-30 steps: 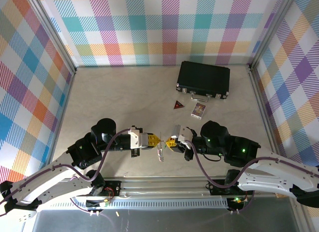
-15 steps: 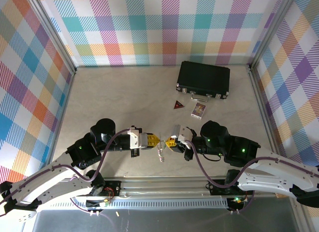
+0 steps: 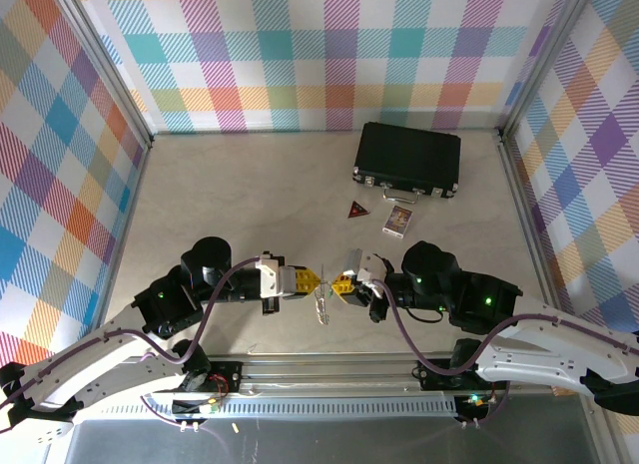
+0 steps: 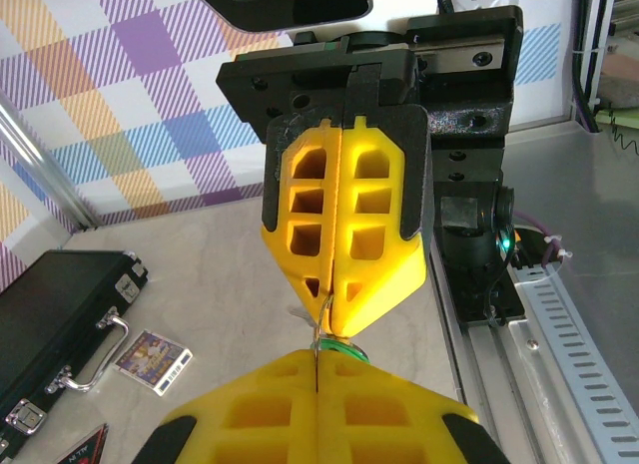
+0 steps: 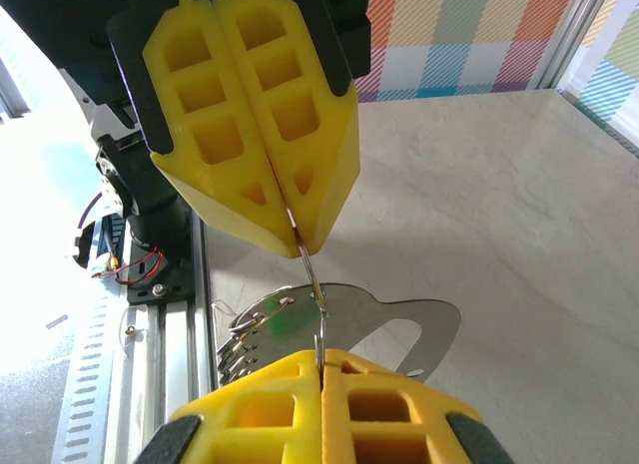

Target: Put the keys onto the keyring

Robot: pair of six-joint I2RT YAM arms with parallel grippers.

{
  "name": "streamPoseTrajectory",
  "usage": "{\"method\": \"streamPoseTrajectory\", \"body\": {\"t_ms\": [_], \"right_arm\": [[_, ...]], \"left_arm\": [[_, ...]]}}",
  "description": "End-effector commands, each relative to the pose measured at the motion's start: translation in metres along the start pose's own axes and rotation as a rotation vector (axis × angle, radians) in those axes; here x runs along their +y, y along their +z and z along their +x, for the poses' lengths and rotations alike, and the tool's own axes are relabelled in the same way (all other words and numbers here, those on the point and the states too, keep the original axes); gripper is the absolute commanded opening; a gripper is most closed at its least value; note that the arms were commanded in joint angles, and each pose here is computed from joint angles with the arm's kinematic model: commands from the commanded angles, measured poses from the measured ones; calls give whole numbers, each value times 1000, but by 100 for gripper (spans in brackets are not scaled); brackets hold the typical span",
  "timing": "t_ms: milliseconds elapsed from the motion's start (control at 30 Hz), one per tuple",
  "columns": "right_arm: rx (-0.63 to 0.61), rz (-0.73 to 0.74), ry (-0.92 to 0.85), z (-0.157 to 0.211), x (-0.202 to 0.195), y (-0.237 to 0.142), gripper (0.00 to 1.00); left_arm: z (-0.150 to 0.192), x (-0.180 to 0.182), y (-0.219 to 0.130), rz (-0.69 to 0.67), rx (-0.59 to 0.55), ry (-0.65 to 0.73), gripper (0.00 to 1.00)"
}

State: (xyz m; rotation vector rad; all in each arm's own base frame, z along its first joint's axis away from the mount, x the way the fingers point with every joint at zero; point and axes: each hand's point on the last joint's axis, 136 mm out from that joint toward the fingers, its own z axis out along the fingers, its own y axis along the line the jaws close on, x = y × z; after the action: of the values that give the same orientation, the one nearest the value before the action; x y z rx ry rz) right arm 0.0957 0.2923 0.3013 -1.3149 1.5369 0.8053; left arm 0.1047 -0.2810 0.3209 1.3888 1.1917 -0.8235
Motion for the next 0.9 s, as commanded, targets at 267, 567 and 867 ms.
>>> {"method": "streamPoseTrajectory", "body": {"t_ms": [267, 567, 867], "right_arm": [[-112, -2, 10, -31, 1, -8, 0], [-121, -7, 18, -32, 1, -8, 0], [-126, -20, 26, -33, 3, -6, 0]], "left_arm": [[-9, -2, -1, 10, -23, 8, 0], [-9, -3, -1, 12, -23, 8, 0], [-8, -4, -1, 9, -20, 9, 0]]}}
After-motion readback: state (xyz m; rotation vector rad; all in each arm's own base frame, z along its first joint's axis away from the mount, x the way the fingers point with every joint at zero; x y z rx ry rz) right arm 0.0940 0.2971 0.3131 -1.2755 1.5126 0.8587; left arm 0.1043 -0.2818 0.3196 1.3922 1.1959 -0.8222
